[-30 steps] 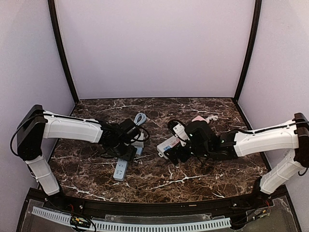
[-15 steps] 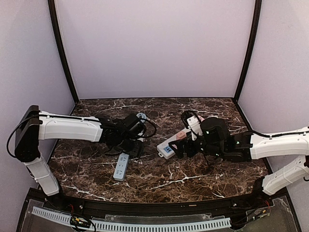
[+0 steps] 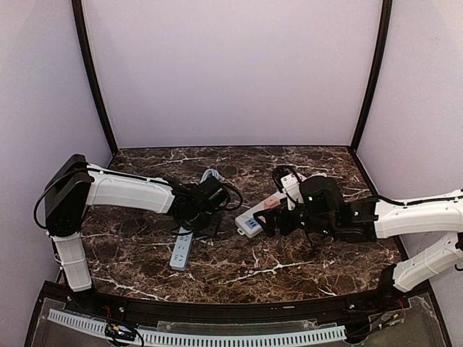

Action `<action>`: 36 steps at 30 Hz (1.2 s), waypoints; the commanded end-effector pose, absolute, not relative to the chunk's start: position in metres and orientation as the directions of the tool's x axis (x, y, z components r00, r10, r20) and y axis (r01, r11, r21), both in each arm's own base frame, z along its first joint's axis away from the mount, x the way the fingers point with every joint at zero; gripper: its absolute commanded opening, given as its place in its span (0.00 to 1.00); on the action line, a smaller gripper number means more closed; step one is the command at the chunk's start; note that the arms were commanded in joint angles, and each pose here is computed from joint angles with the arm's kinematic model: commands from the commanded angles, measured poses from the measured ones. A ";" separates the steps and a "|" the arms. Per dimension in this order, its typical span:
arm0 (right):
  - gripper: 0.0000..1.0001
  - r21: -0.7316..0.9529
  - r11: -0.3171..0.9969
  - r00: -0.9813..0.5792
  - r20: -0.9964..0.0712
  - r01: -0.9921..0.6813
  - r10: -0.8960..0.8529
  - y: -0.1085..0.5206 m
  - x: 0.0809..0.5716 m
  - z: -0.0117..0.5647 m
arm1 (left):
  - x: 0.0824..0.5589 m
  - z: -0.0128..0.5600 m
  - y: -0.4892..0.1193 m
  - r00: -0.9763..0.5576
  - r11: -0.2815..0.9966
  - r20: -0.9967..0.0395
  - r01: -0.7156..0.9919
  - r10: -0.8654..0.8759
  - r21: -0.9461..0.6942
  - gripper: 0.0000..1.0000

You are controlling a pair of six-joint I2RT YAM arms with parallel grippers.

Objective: Insert the plug

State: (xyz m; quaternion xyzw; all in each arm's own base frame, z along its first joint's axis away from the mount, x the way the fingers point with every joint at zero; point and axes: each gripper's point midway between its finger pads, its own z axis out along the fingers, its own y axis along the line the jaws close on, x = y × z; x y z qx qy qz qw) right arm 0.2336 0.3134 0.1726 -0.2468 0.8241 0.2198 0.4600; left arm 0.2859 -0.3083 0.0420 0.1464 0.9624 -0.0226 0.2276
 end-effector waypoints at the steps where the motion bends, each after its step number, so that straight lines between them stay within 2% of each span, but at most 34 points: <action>1: 0.99 0.124 0.796 -0.467 -0.858 -0.593 -0.214 0.309 0.236 0.165 | 0.296 0.046 -0.315 -0.843 0.959 -0.469 0.282 0.262 0.029 0.57; 14: 0.99 0.116 0.793 -0.468 -0.854 -0.598 -0.227 0.310 0.236 0.162 | 0.296 0.033 -0.305 -0.857 0.965 -0.446 0.250 0.259 0.079 0.52; 19: 0.99 0.114 0.796 -0.469 -0.853 -0.595 -0.228 0.310 0.236 0.162 | 0.294 0.032 -0.307 -0.858 0.962 -0.438 0.265 0.266 0.066 0.42; 21: 0.99 0.111 0.796 -0.469 -0.852 -0.595 -0.232 0.310 0.236 0.161 | 0.293 0.030 -0.307 -0.858 0.962 -0.440 0.266 0.264 0.058 0.40; 36: 0.99 0.101 0.814 -0.481 -0.845 -0.571 -0.233 0.310 0.241 0.159 | 0.284 0.016 -0.305 -0.862 0.959 -0.430 0.281 0.267 0.032 0.47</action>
